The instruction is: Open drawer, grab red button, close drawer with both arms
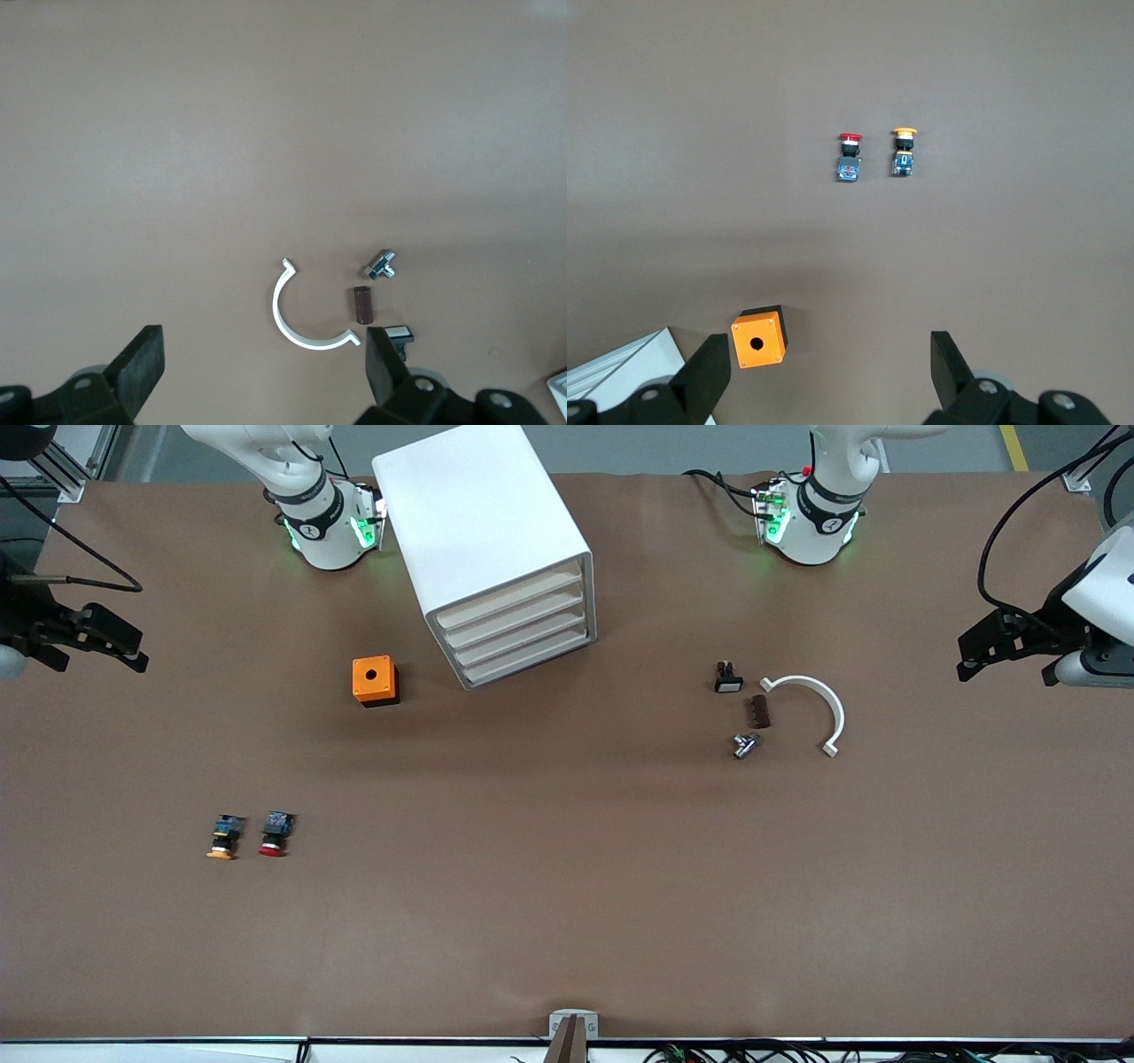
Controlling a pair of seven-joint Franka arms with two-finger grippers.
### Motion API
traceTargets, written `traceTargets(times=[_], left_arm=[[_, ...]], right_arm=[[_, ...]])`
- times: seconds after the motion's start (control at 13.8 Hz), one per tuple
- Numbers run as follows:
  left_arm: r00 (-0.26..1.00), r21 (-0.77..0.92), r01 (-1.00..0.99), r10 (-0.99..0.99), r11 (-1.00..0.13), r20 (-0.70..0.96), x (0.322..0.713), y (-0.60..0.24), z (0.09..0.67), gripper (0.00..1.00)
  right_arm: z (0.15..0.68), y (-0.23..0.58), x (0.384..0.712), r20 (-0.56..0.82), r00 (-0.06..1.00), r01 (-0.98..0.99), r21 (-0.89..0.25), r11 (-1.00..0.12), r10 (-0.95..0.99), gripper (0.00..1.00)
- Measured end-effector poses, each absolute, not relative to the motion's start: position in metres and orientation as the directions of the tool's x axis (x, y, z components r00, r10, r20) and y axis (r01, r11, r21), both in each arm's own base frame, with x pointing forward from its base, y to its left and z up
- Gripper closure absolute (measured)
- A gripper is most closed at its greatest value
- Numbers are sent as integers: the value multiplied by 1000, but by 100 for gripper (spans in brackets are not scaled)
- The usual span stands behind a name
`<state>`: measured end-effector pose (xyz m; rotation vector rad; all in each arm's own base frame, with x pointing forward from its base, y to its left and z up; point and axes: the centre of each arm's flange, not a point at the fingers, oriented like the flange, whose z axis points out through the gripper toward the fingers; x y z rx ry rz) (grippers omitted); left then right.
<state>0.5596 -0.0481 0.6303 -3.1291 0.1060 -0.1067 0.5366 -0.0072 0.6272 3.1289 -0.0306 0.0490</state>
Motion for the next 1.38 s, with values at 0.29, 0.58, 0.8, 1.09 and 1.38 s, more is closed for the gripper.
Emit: traceTargets(times=[0.29, 0.58, 0.8, 1.09, 1.38], left_arm=[[997, -10, -46, -47, -999, 68, 560, -49, 630, 0], [997, -10, -46, -46, -999, 68, 560, -49, 630, 0], [997, -10, -45, -45, -999, 68, 560, -48, 630, 0], [997, -10, -44, -44, -999, 68, 560, -48, 630, 0], [998, 6, -41, -40, -999, 52, 558, -49, 629, 0]], right_arm=[[625, -4, 523, 39, 999, -16, 0, -1000, -16, 0], [625, -2, 515, 38, 999, -16, -18, -1000, -17, 0], [624, -1, 514, 34, 999, -18, -18, -1000, -19, 0], [625, -2, 511, 22, 999, -34, -19, -999, -34, 0], [625, -2, 511, 21, 999, -36, -19, -999, -36, 0]])
